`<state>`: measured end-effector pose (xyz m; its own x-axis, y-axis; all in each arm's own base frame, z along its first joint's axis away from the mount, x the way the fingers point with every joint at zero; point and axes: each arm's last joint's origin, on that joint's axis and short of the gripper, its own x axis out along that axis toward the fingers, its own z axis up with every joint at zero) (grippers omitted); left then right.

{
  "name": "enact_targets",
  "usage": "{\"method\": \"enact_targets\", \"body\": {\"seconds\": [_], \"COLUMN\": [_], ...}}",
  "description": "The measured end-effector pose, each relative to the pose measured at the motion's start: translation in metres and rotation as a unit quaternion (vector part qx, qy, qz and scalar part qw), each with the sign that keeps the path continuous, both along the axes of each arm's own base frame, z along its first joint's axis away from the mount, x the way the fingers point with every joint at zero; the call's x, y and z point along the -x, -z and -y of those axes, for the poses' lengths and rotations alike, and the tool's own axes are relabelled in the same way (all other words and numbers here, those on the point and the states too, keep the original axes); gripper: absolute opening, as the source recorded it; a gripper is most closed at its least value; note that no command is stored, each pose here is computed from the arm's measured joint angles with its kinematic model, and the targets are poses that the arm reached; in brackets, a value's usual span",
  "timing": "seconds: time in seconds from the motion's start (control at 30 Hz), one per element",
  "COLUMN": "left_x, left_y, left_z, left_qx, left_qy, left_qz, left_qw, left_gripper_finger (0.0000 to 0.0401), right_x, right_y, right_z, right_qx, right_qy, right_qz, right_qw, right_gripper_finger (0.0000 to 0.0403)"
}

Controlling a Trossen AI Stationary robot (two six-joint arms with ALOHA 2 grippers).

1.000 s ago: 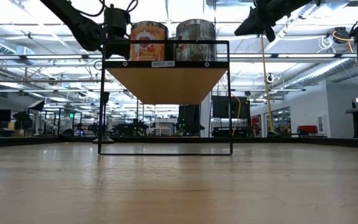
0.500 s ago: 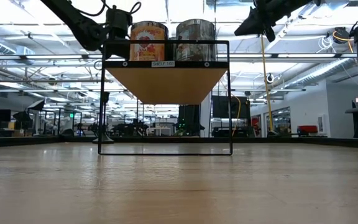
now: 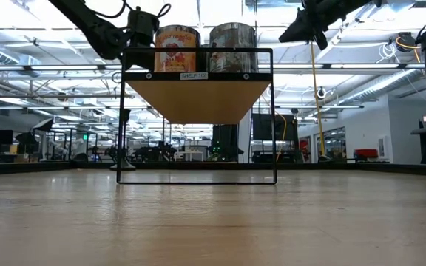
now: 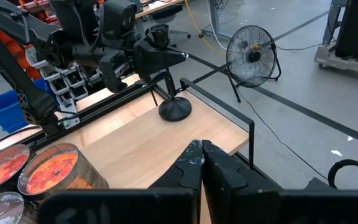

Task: Pick & Place candle stick holders
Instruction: Put the top right black candle holder on the shelf

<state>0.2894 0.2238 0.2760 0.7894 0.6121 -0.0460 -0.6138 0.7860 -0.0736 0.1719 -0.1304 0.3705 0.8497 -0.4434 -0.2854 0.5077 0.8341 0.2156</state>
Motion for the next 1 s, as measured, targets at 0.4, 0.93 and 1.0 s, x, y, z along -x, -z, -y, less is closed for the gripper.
{"method": "enact_targets", "body": {"seconds": [0.4, 0.93, 1.0], "left_x": [0.000, 0.003, 0.005], "left_y": [0.001, -0.007, -0.011], "left_z": [0.000, 0.001, 0.003], "left_qx": [0.002, -0.028, -0.036], "left_qy": [-0.013, -0.012, -0.012], "left_qz": [-0.003, -0.002, -0.005], "left_qw": [1.000, 1.000, 0.999], "left_gripper_finger": [0.0084, 0.0186, 0.0191], "right_x": [0.000, 0.000, 0.000], "right_y": [0.000, 0.000, 0.000], "right_z": [0.000, 0.000, 0.000], "right_qx": [0.000, 0.000, 0.000], "right_qy": [-0.001, -0.001, -0.001], "right_qz": [0.000, 0.000, 0.000], "right_qw": [1.000, 1.000, 1.000], "right_gripper_finger": [0.0000, 0.0000, 0.0000]}}
